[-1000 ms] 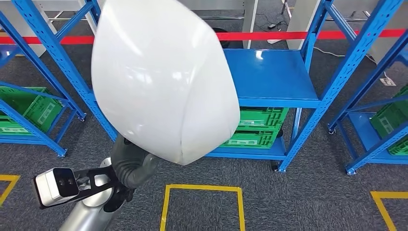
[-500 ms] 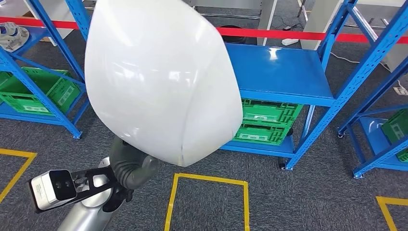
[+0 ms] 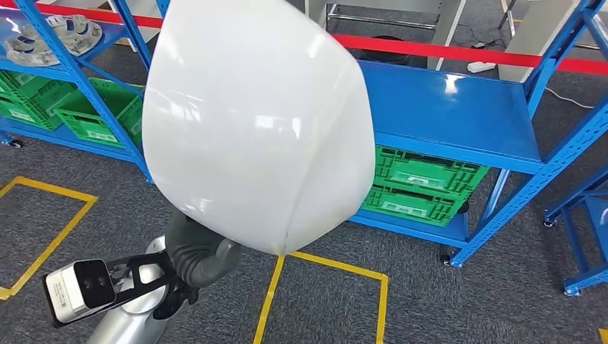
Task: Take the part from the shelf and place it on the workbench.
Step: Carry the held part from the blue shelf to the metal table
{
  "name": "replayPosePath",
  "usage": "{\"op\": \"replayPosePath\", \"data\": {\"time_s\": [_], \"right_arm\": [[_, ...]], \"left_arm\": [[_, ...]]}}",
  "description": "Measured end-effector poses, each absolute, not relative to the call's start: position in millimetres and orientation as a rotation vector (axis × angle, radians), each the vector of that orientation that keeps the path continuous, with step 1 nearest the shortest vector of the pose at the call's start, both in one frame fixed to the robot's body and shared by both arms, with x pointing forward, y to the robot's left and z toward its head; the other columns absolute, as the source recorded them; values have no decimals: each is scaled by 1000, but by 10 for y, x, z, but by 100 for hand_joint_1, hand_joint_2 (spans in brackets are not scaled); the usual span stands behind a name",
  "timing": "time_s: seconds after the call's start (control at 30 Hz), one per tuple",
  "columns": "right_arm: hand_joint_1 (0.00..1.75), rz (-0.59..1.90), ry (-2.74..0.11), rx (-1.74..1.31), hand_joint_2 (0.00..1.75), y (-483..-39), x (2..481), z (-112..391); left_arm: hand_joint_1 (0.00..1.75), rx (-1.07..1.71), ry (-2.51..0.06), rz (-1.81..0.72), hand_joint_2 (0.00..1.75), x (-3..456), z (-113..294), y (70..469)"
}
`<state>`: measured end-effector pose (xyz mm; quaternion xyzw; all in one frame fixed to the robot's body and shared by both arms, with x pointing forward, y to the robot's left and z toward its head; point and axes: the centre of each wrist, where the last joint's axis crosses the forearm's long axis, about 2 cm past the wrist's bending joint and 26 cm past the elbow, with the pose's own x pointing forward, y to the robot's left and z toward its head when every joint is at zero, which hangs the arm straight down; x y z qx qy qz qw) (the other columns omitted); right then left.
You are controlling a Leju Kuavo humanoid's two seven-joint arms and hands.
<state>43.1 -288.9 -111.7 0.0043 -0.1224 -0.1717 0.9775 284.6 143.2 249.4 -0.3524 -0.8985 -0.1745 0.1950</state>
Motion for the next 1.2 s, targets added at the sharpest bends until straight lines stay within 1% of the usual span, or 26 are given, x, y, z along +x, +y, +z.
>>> {"op": "replayPosePath", "data": {"time_s": [0.5, 0.77, 1.07, 1.2], "right_arm": [[0, -360, -227, 15, 0, -2882, 448, -1115], [0, -352, -191, 22, 0, -2859, 373, -1123], [0, -359, -209, 35, 0, -2738, 369, -1120], [0, -364, -195, 44, 0, -2701, 359, -1120]], "left_arm": [[175, -1036, -2507, -536, 175, 2824, 2565, 1390], [175, -1019, -2531, -544, 175, 2869, 2564, 1379], [175, -1024, -2536, -572, 175, 2908, 2667, 1355], [175, -1045, -2519, -583, 175, 2912, 2649, 1330]]}}
